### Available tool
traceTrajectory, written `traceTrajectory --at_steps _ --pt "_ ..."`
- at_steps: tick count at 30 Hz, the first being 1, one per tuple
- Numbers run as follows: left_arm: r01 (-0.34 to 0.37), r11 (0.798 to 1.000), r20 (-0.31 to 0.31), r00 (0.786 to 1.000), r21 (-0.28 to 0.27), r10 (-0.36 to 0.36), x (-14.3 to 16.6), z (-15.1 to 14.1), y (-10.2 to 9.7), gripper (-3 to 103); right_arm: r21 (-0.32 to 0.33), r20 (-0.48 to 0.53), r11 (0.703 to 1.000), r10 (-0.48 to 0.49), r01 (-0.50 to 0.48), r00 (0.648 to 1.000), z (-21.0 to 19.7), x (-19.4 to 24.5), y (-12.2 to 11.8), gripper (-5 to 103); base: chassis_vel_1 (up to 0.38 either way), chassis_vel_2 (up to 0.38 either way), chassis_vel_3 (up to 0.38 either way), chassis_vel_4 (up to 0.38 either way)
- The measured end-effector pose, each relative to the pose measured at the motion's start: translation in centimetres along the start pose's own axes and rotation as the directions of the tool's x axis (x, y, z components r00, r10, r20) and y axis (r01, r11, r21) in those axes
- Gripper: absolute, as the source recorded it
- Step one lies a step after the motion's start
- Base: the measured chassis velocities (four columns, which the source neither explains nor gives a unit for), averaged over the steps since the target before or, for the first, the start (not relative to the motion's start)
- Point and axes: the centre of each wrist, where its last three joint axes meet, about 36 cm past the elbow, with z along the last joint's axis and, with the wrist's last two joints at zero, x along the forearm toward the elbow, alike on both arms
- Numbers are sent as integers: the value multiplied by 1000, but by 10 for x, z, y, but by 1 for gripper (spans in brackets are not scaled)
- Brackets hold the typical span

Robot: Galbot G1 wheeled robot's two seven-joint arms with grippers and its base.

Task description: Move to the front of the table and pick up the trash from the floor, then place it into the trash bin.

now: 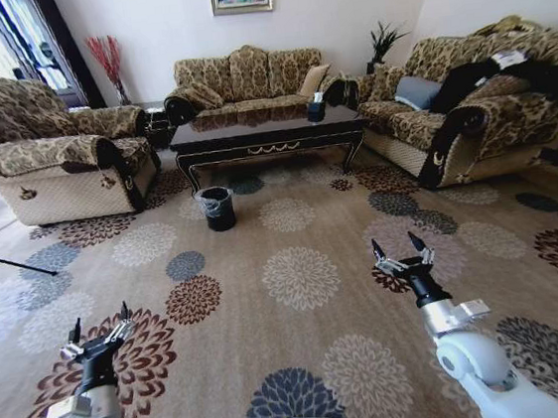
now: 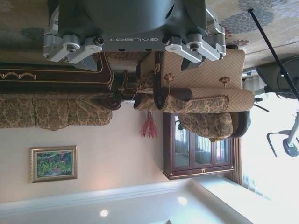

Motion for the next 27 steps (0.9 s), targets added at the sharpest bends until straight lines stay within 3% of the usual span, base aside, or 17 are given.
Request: traceTrajectory --at_steps 27 --pt "0 1000 0 1000 0 0 0 0 0 100 0 0 1000 0 0 1000 0 0 0 100 0 0 0 0"
